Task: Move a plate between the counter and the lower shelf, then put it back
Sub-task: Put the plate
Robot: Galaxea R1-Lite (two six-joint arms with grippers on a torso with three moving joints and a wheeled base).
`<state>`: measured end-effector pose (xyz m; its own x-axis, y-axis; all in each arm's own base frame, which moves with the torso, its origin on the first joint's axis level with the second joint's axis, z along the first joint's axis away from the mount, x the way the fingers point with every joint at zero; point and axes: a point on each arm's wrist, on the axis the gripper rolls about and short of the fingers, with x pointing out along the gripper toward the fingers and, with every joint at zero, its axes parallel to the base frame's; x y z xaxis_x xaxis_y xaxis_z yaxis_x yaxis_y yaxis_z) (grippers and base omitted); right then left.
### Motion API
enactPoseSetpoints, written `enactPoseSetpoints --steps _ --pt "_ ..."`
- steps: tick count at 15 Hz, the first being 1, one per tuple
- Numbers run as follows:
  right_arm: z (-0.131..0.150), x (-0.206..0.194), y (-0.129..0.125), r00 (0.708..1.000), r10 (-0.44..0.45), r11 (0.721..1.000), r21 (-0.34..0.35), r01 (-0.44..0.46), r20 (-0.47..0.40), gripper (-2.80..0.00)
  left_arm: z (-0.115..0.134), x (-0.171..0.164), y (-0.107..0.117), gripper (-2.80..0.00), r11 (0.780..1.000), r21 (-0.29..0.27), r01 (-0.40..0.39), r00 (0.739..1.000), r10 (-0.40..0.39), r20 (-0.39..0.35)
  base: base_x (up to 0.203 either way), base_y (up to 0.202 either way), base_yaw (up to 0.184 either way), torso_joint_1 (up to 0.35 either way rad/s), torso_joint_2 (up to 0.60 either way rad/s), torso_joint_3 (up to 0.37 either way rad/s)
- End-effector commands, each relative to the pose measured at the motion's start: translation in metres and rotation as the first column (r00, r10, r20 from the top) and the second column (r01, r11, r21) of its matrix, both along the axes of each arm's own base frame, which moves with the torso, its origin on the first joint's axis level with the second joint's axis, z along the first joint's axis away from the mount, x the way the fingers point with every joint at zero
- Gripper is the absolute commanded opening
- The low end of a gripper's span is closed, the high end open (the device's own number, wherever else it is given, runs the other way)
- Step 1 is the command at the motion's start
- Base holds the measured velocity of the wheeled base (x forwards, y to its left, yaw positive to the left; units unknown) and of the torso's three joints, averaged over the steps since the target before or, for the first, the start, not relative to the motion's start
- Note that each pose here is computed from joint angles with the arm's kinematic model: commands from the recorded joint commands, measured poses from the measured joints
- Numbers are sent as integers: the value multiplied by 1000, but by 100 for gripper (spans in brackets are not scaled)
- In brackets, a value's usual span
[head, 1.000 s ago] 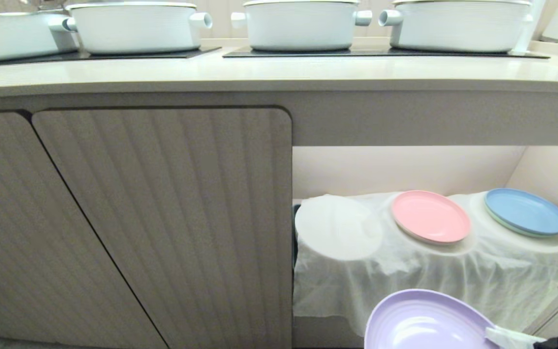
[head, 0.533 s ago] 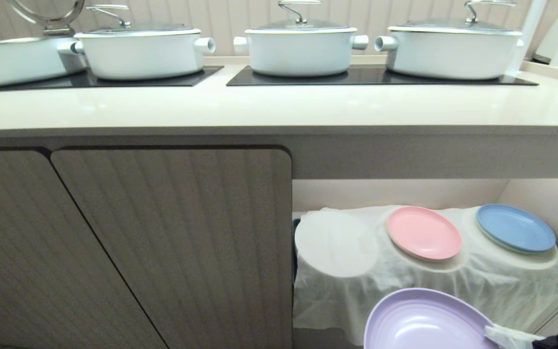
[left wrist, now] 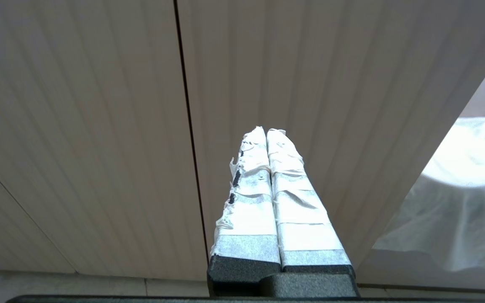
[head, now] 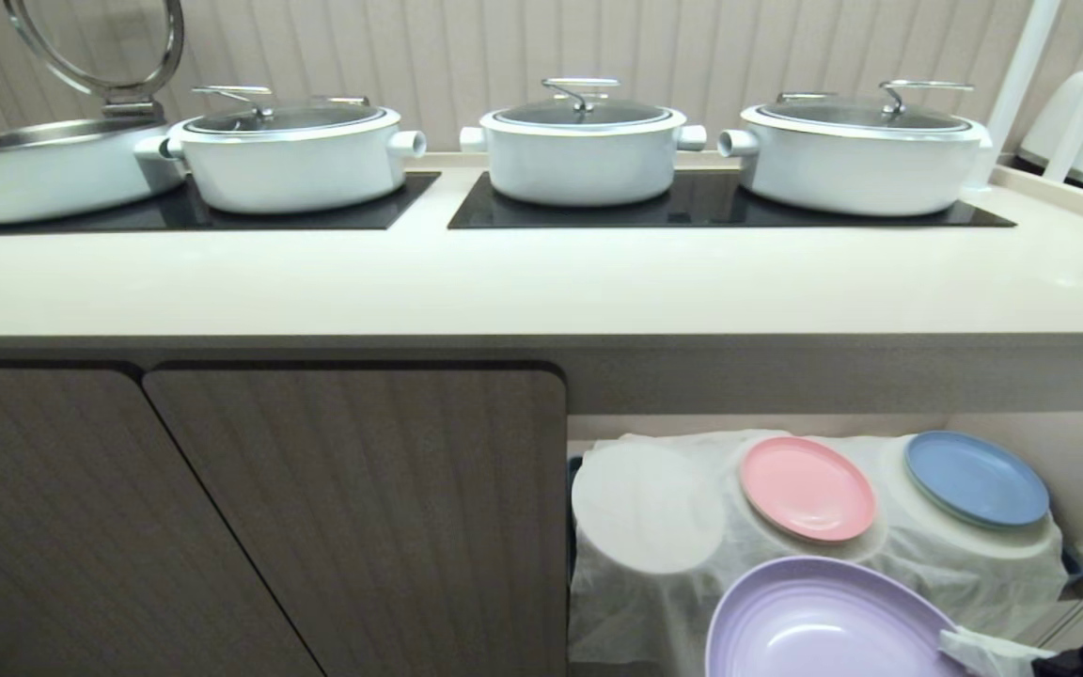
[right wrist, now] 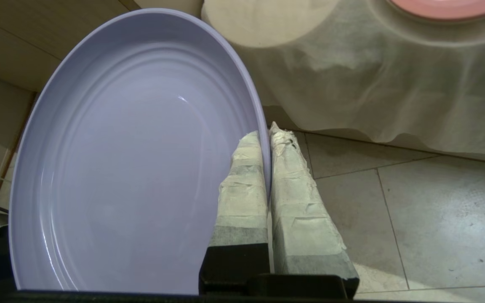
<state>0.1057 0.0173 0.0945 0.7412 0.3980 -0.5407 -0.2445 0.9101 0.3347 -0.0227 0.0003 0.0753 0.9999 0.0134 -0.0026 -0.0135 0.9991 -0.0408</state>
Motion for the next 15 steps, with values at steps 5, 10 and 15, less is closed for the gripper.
enactPoseSetpoints --steps 5,10,15 --pt "1 1 0 1000 3 1000 5 -3 4 -280 0 0 0 -280 1000 -1 0 1000 0 -1 0 0 0 221 -502 -277" --pt "1 1 0 1000 3 1000 6 -3 4 -280 0 0 0 -280 1000 -1 -2 1000 2 -1 0 0 0 245 -532 -282" --pt "2 1 0 1000 3 1000 6 -3 9 -280 0 0 0 -280 1000 -1 -1 1000 1 -1 0 0 0 268 -581 -309"
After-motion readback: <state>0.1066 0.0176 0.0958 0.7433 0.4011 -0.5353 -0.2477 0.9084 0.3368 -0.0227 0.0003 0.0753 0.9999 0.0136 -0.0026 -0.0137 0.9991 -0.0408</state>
